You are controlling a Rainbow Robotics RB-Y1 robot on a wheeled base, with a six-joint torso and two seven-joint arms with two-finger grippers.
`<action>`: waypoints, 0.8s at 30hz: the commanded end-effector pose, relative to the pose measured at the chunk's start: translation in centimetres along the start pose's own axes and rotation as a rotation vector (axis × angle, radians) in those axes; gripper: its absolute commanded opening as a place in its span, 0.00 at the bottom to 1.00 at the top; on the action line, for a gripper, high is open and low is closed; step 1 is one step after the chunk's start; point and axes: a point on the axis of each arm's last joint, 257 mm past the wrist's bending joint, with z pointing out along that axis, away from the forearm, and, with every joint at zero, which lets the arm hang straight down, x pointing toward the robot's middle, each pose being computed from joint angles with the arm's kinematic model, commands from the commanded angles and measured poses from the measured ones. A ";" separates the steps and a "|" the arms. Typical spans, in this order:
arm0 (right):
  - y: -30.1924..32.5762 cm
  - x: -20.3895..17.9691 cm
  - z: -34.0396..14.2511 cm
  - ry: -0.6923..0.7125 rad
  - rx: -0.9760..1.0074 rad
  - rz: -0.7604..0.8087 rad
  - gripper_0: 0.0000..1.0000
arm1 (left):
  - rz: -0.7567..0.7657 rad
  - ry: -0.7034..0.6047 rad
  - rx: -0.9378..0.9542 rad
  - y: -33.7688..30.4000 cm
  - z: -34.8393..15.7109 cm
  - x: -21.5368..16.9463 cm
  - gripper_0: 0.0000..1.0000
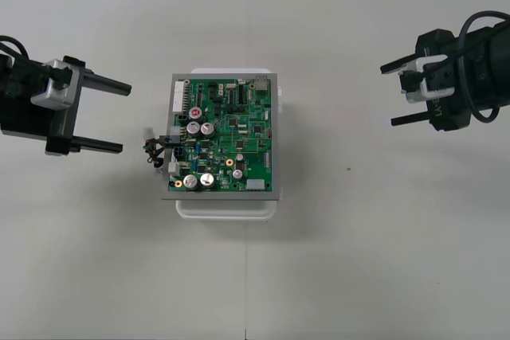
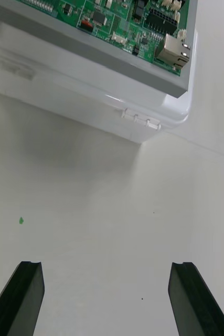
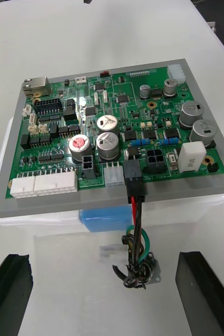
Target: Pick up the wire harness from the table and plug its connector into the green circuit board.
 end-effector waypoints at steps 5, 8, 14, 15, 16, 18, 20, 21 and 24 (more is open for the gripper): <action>1.2 2.5 -1.9 0.040 0.009 -0.028 0.69 | 0.005 0.003 -0.039 0.3 0.2 -0.8 0.80; 1.6 2.7 -1.8 0.039 0.003 -0.028 0.69 | 0.014 0.011 -0.057 0.6 0.1 -0.7 0.80; 1.7 2.9 -2.0 0.041 0.006 -0.030 0.69 | 0.015 0.011 -0.087 1.2 -0.3 -0.9 0.80; 1.6 2.9 -2.0 0.041 0.009 -0.027 0.69 | 0.015 0.011 -0.087 1.2 -0.3 -0.9 0.80; 1.5 2.9 -2.1 0.039 0.011 -0.022 0.69 | 0.015 0.013 -0.087 1.2 -0.3 -0.8 0.80; 1.4 2.9 -2.3 0.036 0.016 -0.015 0.69 | 0.012 0.019 -0.091 1.3 -0.4 -0.7 0.80; 1.4 2.8 -2.3 0.034 0.016 0.001 0.69 | 0.004 0.027 -0.097 1.5 -0.5 -0.5 0.80; 1.5 2.8 -2.3 0.030 0.017 0.034 0.69 | 0.002 0.036 -0.100 1.5 -0.6 -0.2 0.80; 1.5 2.3 -2.3 0.011 0.015 0.100 0.69 | -0.005 0.051 -0.106 1.7 -0.7 0.2 0.80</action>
